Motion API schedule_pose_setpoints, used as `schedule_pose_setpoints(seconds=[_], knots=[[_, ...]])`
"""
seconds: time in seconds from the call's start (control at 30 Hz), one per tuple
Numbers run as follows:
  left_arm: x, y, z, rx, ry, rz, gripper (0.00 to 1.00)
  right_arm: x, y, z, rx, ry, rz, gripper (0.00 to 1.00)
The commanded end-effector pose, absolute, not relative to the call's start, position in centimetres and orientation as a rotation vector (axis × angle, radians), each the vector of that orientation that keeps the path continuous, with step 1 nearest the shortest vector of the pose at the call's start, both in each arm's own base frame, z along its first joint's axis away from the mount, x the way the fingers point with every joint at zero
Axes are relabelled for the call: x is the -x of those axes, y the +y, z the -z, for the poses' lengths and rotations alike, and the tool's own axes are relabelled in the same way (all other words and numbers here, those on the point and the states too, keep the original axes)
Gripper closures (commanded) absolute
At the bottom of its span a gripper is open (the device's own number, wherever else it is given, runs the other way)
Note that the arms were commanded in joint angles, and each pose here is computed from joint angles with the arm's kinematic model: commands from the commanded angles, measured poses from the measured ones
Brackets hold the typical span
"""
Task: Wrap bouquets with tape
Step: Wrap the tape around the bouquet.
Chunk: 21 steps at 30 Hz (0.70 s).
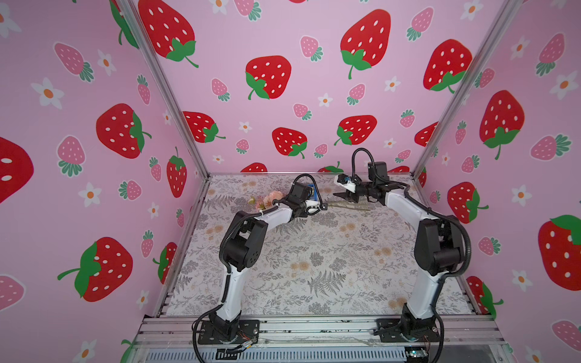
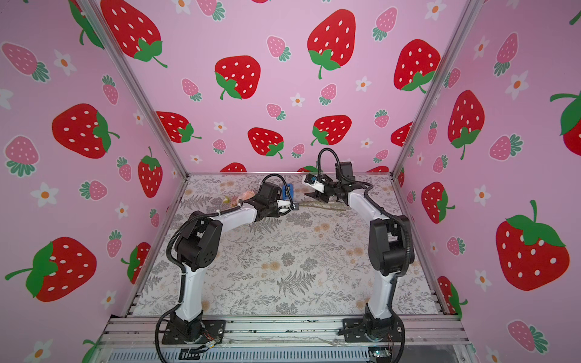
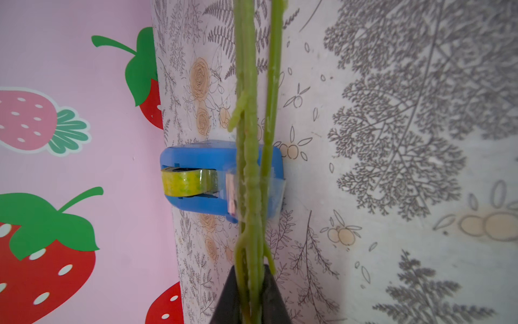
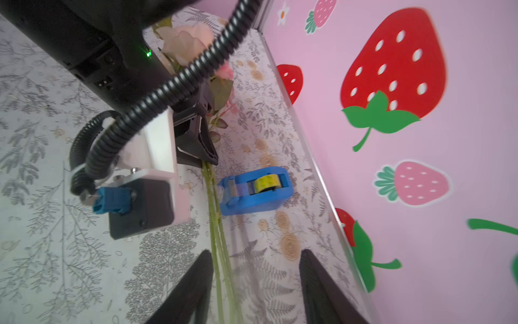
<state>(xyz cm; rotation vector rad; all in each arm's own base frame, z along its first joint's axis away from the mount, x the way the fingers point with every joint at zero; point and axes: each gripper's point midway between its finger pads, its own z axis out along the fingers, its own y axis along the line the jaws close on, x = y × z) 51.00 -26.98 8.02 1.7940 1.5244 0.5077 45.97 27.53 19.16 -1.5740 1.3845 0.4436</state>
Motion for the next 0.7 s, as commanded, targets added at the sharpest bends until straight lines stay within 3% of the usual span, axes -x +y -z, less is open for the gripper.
schedule_pose_setpoints(seconds=[0.0,0.13,0.67], knots=[[-51.2,-27.9,-12.0,-1.751,1.402,-0.588,1.00,-43.3,27.4,-16.1,1.679,1.481,-0.599,0.43],[-50.6,-28.4,-11.8,-1.759,1.383,-0.591,1.00,-43.5,27.5,-14.3,1.731,1.507,-0.534,0.35],[-49.9,-29.0,-12.3,-1.715,1.380,-0.573,1.00,-45.2,29.3,-8.6,1.836,1.595,-0.351,0.41]])
